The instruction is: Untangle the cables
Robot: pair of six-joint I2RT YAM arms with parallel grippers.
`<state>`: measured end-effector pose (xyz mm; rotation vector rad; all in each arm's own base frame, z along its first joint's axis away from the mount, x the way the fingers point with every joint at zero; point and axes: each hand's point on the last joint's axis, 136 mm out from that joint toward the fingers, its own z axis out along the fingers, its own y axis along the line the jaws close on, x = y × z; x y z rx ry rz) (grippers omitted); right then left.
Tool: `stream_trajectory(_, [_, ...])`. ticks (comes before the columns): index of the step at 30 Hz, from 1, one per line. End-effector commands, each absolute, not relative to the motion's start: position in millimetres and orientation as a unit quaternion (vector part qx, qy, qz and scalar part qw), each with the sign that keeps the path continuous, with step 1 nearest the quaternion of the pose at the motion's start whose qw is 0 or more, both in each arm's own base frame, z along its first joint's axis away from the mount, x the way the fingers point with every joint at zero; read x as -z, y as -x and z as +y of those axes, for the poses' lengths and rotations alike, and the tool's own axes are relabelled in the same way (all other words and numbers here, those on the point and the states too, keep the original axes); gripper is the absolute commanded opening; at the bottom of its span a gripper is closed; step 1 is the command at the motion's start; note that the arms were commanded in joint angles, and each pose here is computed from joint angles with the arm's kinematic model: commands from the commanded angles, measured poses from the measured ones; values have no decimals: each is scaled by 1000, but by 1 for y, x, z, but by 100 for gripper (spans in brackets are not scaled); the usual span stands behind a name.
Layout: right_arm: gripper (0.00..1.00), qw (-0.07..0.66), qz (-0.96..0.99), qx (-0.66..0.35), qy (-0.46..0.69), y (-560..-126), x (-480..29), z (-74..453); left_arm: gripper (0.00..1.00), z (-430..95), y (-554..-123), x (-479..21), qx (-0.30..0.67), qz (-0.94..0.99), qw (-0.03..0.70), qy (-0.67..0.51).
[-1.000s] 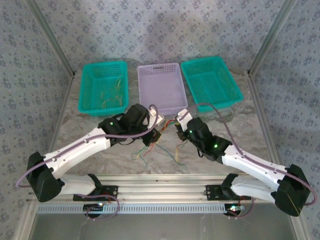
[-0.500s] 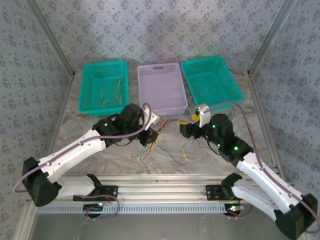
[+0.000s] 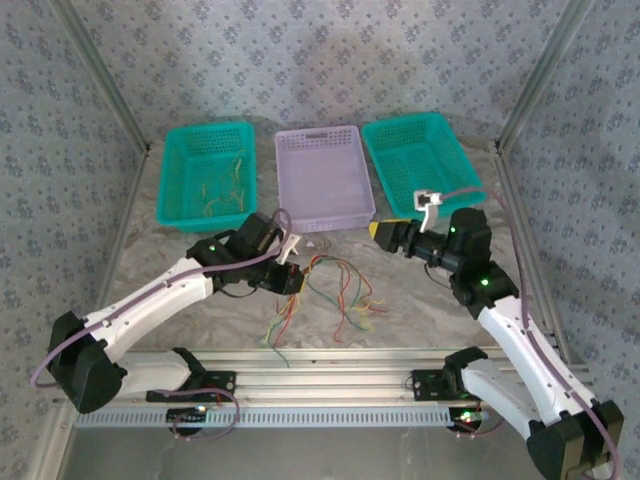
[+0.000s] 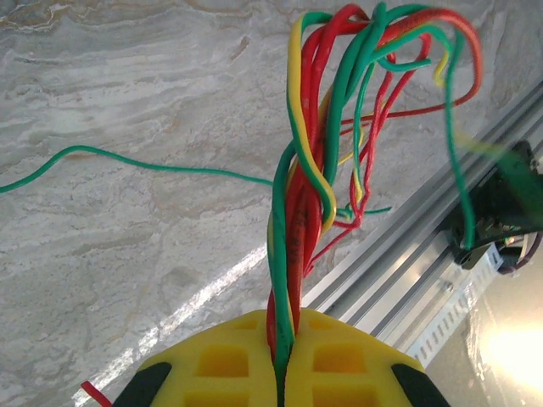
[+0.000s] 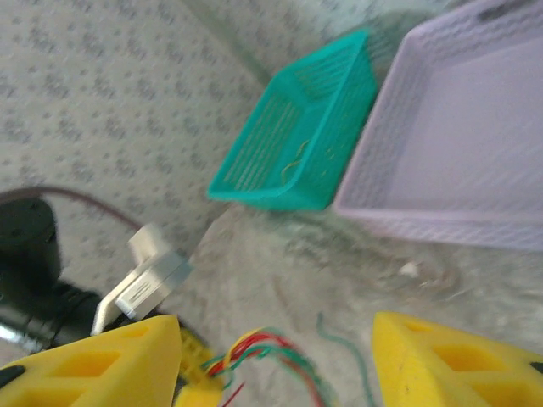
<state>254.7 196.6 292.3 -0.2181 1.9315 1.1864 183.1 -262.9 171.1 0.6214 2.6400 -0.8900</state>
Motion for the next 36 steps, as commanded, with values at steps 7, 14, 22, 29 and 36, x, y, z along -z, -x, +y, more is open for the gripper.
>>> stream_trajectory(7, [48, 329, 754, -543, 169, -209, -288, 265, 0, -270, -205, -198, 362, 898, 211, -135])
stream_trajectory(14, [44, 305, 753, -537, 228, -188, -260, 295, 0, -270, -215, -229, 425, 856, 283, -84])
stream_trajectory(22, [46, 282, 756, -522, 277, -179, -223, 318, 0, -264, -220, -249, 493, 805, 330, -19])
stream_trajectory(29, [43, 291, 776, -478, 289, -189, -199, 324, 0, -263, -219, -257, 513, 792, 332, -8])
stream_trajectory(36, [42, 322, 784, -447, 286, -202, -194, 320, 0, -264, -213, -262, 530, 783, 326, -12])
